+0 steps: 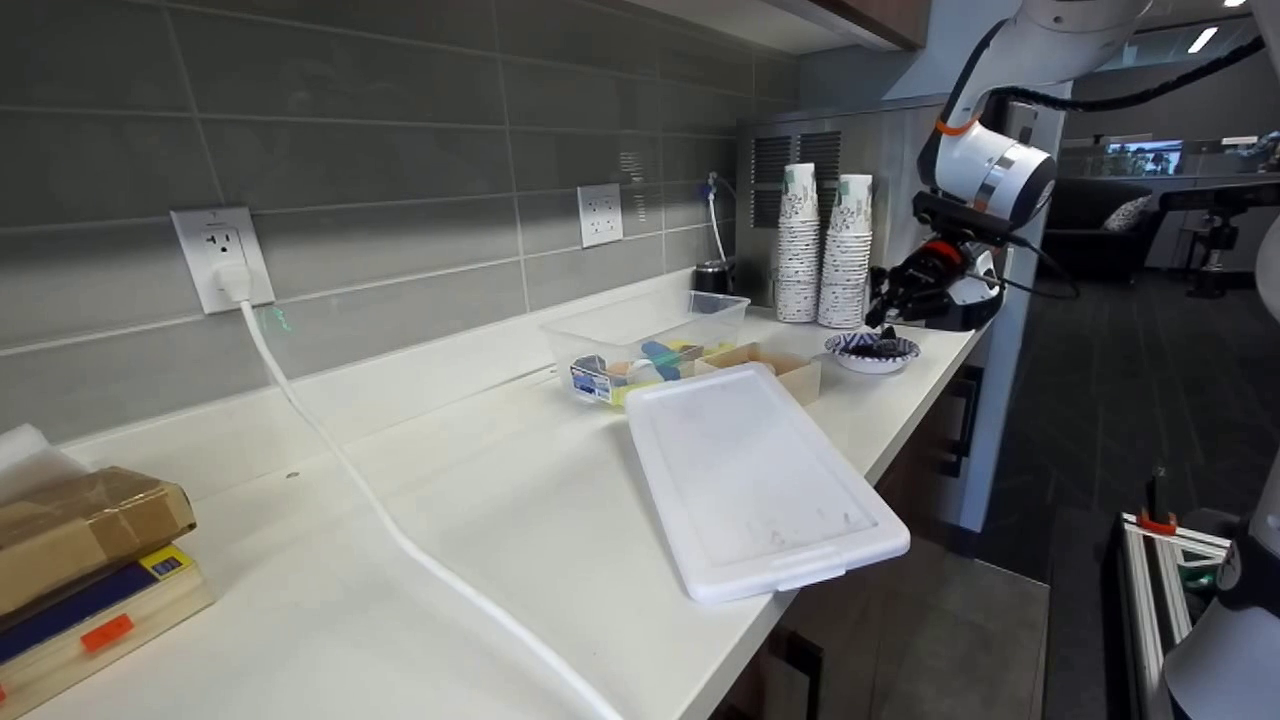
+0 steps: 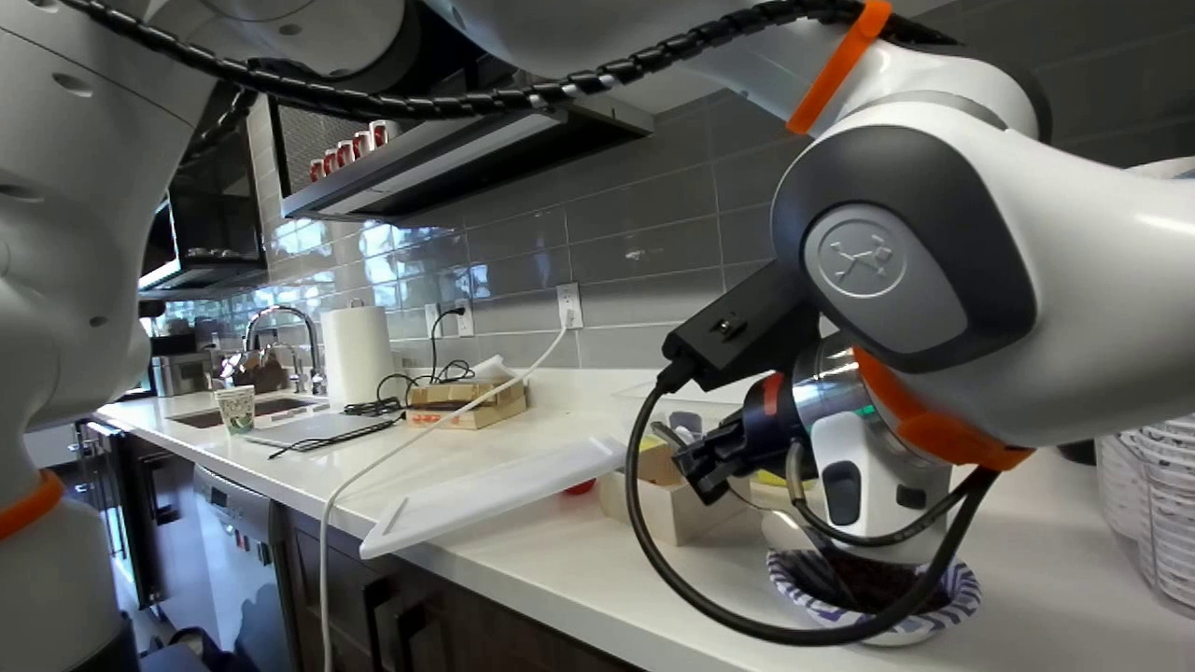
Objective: Use the cake slicer to stir in the bowl
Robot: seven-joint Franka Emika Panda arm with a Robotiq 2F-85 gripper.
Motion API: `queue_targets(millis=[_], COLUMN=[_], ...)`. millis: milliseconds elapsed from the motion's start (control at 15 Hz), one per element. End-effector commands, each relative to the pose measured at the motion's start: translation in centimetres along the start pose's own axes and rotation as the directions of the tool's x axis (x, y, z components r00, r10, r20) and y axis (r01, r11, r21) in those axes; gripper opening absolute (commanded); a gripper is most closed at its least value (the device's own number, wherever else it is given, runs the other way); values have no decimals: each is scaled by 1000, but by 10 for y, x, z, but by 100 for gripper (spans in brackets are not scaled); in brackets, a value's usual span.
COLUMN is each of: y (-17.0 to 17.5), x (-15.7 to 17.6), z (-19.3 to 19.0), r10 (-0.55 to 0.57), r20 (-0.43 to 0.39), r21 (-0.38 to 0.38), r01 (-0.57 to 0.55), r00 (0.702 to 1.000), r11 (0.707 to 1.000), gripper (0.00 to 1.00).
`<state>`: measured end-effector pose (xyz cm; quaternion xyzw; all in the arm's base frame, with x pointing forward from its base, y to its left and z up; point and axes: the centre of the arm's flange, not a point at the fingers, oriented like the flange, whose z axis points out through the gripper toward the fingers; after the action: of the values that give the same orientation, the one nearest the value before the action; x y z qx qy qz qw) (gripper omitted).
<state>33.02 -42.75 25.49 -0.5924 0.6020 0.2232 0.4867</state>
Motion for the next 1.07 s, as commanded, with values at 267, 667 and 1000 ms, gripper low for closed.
queue_targets(millis=[267,667,1000], y=[-23,-29,-34], x=[-3,3,-3], z=[4,29,32], r10=[-62,-84,-73], r20=[-47,11,53], r21=[39,52,22], r01=[64,84,72], r00=[997,996,996], r11=[997,995,997], gripper=[1,1,1])
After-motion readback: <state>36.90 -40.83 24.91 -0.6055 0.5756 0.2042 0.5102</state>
